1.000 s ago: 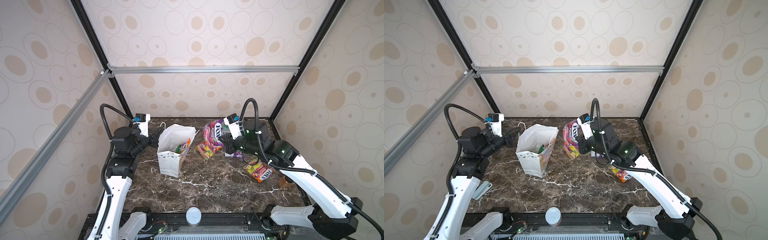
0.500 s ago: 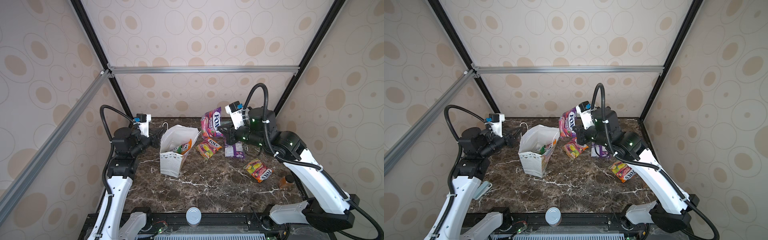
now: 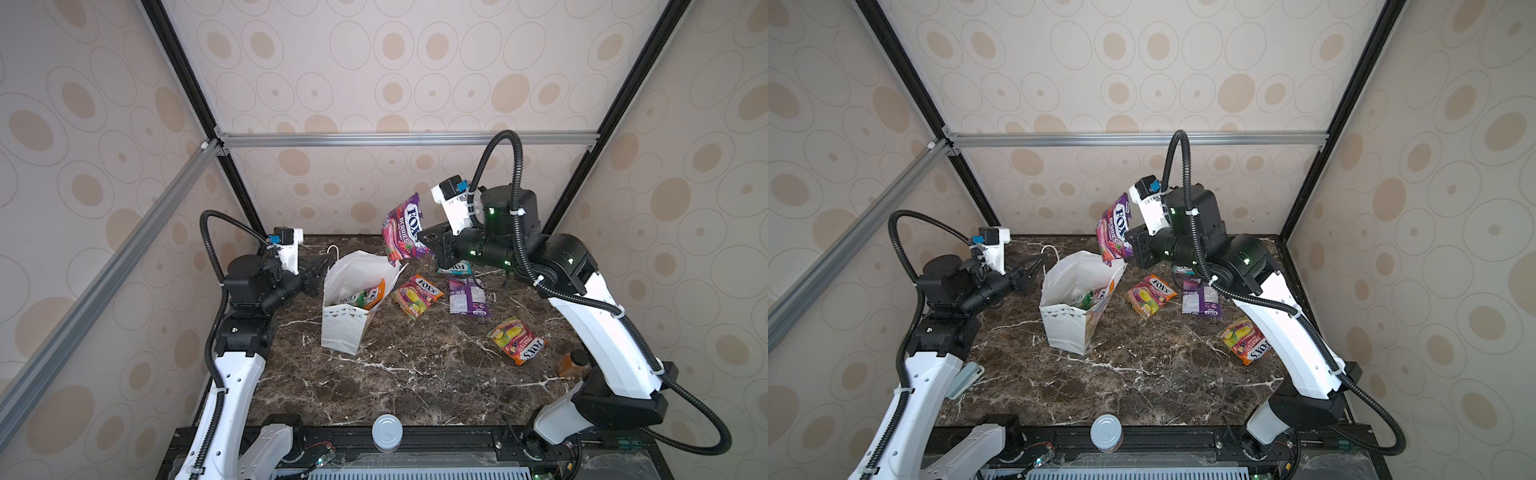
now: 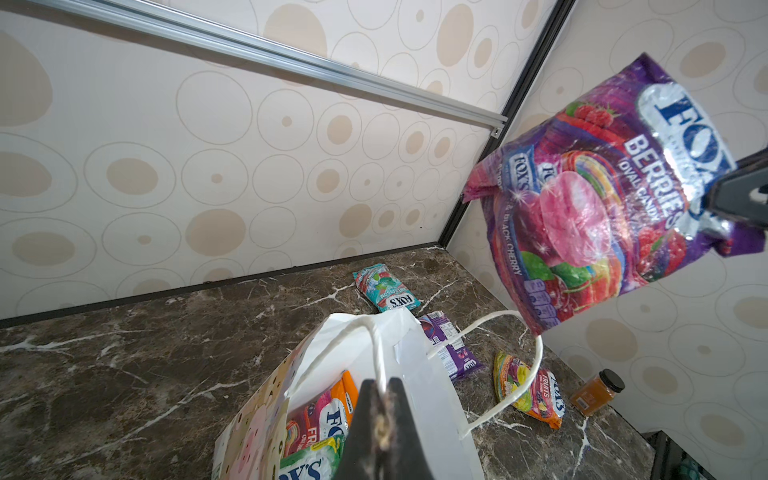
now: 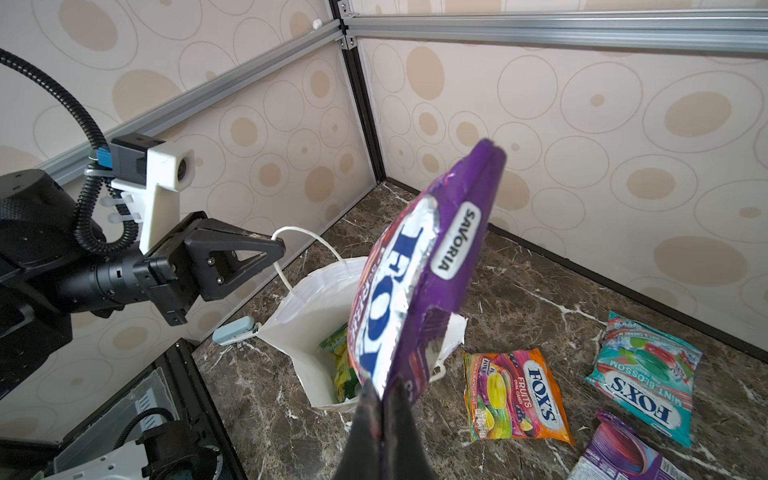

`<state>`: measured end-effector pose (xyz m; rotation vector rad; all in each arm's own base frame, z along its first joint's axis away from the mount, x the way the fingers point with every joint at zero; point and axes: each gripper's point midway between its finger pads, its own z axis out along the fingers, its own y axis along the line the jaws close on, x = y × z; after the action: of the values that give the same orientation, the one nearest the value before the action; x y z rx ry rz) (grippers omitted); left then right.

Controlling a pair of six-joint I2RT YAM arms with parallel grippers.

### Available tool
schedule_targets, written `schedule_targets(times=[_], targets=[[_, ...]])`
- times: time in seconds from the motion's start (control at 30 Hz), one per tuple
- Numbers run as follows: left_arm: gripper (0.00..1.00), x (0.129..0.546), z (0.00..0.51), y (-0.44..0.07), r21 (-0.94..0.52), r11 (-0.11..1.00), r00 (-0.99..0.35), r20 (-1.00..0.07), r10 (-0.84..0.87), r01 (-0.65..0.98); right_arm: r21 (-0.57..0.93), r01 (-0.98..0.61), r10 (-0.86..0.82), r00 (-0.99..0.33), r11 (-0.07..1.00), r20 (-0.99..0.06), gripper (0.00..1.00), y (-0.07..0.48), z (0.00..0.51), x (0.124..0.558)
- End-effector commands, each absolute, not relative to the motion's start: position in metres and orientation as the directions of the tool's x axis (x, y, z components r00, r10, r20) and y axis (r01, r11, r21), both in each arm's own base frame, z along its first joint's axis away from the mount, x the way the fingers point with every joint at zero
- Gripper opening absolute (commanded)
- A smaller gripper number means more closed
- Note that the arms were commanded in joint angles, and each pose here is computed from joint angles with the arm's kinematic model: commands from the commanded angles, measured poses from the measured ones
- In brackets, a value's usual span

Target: Place the snacks into the paper bag

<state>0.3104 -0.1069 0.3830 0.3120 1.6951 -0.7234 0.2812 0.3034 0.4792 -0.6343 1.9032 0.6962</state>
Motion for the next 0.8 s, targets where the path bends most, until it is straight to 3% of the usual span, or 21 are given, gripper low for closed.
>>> schedule_targets(times=[0.0, 0.47, 0.77], targets=[[0.0, 0.303, 0.404, -0.11, -0.251, 0.756, -0.185, -0.967, -0.173, 0.604, 0.177, -0.707, -0.114, -0.344, 0.685, -0.932, 0.0, 0.307, 0.497, 0.275], [0.0, 0.303, 0.404, -0.103, -0.225, 0.795, -0.169, -0.973, -0.156, 0.563, 0.216, -0.765, -0.278, -0.459, 0.607, -0.844, 0.0, 0.371, 0.429, 0.267], [0.0, 0.305, 0.403, -0.101, -0.221, 0.802, -0.17, -0.974, -0.15, 0.555, 0.217, -0.773, -0.329, -0.481, 0.596, -0.813, 0.0, 0.382, 0.407, 0.267]])
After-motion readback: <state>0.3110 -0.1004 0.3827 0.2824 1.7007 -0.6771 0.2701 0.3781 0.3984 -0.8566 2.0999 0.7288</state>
